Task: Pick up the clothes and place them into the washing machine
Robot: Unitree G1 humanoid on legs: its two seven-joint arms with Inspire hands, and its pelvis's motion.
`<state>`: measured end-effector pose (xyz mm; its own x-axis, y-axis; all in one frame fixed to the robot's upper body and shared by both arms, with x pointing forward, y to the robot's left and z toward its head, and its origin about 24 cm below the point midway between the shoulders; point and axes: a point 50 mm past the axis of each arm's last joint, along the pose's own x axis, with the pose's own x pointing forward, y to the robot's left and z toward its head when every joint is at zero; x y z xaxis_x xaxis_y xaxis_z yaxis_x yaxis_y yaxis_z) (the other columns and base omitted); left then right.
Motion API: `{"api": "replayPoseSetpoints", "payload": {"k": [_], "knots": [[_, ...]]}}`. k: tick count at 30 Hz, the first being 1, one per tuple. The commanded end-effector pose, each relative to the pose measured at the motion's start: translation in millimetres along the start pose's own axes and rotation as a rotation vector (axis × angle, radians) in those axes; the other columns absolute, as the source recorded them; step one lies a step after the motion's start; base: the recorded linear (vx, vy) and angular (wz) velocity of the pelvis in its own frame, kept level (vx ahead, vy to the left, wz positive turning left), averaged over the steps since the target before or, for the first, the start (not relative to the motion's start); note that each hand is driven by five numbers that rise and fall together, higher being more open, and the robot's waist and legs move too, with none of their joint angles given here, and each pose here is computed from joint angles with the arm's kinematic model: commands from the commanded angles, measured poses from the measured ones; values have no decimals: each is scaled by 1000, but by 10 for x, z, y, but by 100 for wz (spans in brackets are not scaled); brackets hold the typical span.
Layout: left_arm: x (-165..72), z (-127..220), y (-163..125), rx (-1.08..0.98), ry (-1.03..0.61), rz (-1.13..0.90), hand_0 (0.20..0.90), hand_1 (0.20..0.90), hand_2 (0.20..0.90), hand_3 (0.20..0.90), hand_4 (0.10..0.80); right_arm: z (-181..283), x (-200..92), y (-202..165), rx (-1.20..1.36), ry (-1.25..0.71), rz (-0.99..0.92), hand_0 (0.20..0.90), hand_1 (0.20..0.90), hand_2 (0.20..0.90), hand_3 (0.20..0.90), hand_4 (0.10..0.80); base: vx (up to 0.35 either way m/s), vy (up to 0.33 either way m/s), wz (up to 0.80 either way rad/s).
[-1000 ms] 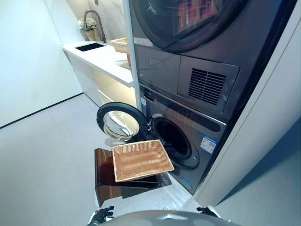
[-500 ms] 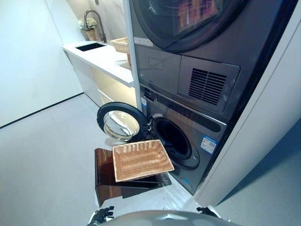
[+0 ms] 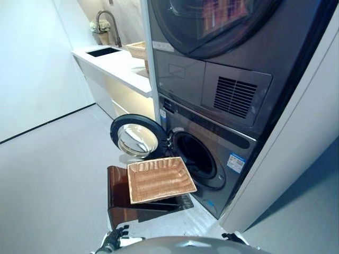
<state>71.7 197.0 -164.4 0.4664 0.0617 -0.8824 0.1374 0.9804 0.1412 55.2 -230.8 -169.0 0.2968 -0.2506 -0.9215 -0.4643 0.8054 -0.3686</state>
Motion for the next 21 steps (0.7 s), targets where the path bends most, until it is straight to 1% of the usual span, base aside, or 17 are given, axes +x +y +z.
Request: {"api": "replayPoseSetpoints", "payload": {"k": [1, 3, 6, 8, 11, 14, 19, 20, 21], "knots": [[115, 1067, -79, -60, -390, 6, 900, 900, 900, 900, 800, 178, 44, -228, -2, -27, -82, 900, 900, 900, 900, 800, 4, 3, 6], [113, 1097, -65, -71, -401, 12, 900, 900, 900, 900, 800, 174, 41, -203, -3, -28, -77, 900, 900, 900, 900, 800, 9, 5, 7], [74, 1291, -51, -108, -486, 14, 900, 900, 900, 900, 800, 147, 34, -150, -11, -24, -65, 900, 900, 900, 900, 800, 2, 5, -1], [44, 1390, -32, -99, -532, 13, 900, 900, 900, 900, 800, 138, 34, -162, -12, -22, -70, 900, 900, 900, 900, 800, -3, 5, -2], [30, 1445, -5, -100, -556, 24, 900, 900, 900, 900, 800, 141, 35, -174, -12, -20, -76, 900, 900, 900, 900, 800, 0, 0, 0], [47, 1421, 21, -108, -539, 40, 900, 900, 900, 900, 800, 163, 37, -173, -10, -27, -77, 900, 900, 900, 900, 800, -6, 7, 4], [101, 1174, 53, -114, -434, 57, 900, 900, 900, 900, 800, 155, 35, -168, -8, -28, -76, 900, 900, 900, 900, 800, 0, 0, 0], [101, 1174, 53, -114, -434, 57, 900, 900, 900, 900, 800, 154, 35, -169, -8, -28, -77, 900, 900, 900, 900, 800, 0, 0, 0], [126, 1057, 63, -103, -379, 65, 900, 900, 900, 900, 800, 158, 35, -162, -11, -30, -74, 900, 900, 900, 900, 800, 0, 0, 0]]}}
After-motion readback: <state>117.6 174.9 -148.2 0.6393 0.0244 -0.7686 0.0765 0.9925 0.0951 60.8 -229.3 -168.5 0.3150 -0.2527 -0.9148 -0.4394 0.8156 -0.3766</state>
